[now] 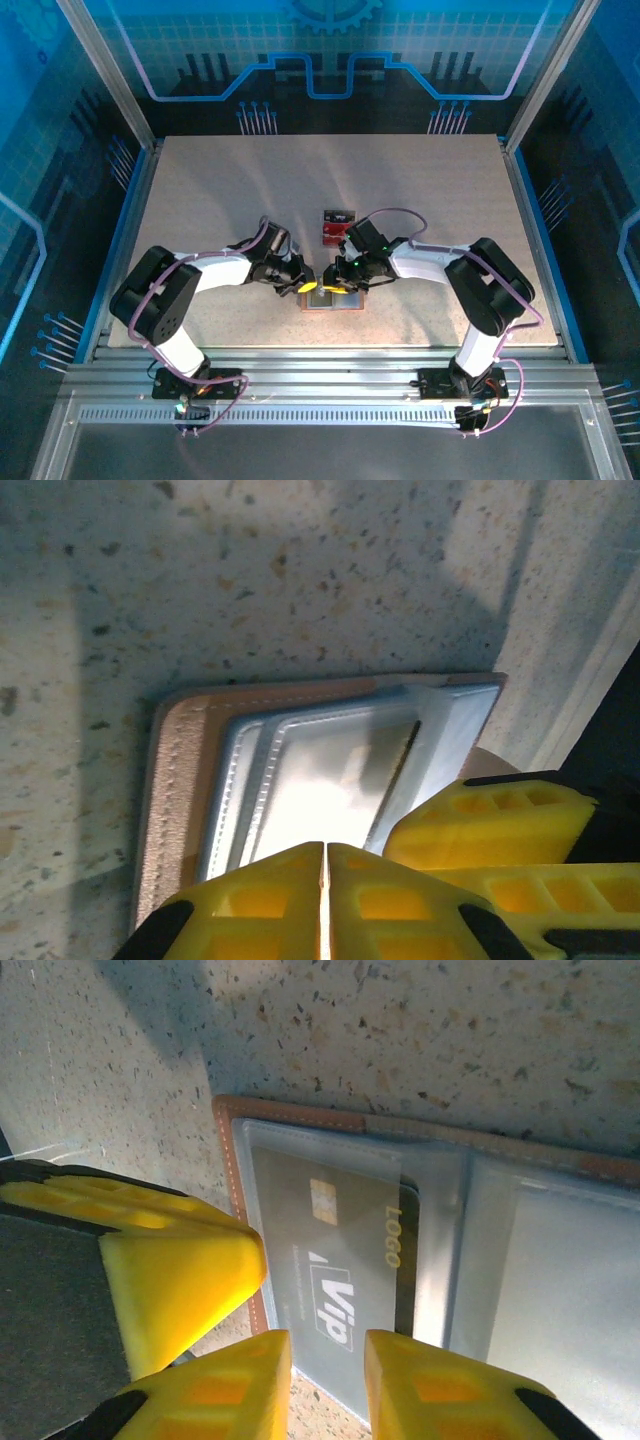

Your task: Take the credit cards out of the card holder

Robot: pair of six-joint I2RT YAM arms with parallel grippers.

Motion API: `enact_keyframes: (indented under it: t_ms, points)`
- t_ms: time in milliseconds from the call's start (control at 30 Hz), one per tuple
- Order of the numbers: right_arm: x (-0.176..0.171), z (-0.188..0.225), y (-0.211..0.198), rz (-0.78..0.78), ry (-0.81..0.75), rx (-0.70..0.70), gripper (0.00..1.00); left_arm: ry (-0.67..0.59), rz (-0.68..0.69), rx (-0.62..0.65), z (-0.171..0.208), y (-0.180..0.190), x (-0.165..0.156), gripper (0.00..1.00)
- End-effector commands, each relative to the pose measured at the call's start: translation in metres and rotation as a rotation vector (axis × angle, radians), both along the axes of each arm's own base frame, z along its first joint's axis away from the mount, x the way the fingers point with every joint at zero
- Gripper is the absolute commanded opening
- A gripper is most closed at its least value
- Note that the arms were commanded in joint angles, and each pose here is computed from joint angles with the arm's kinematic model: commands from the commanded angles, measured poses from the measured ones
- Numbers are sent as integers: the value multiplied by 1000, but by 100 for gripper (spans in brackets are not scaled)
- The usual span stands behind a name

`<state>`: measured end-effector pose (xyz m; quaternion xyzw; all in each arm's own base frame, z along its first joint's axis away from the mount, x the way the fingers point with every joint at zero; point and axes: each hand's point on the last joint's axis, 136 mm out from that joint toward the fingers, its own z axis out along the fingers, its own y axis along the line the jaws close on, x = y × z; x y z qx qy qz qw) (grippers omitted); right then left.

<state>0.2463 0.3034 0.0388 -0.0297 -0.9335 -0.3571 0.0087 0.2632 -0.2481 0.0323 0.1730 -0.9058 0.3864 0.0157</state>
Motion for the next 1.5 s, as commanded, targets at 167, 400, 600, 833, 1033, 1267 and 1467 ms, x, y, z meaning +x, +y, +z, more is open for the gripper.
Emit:
enact_keyframes:
  t_ms: [167, 400, 600, 833, 1033, 1267, 1467]
  points:
    - [-3, -5, 4, 16, 8, -13, 26, 46, -29, 39, -18, 7, -12, 9]
    - [-4, -9, 2, 19, 16, -23, 26, 52, -29, 48, -21, 8, -12, 9]
    - [-5, -12, 1, 23, 18, -34, 26, 53, -33, 53, -21, 9, -13, 9]
    - [-7, -16, -7, 29, 13, -81, 26, 51, -31, 52, -19, 9, -12, 11]
    - [-8, -17, -11, 28, 8, -105, 26, 42, -30, 52, -14, 9, -11, 17]
    - [-7, -13, -13, 31, -5, -119, 26, 20, -30, 43, -3, 7, -7, 21]
    - [-5, -3, -12, 28, -26, -104, 25, -10, -32, 69, 13, 11, -6, 25]
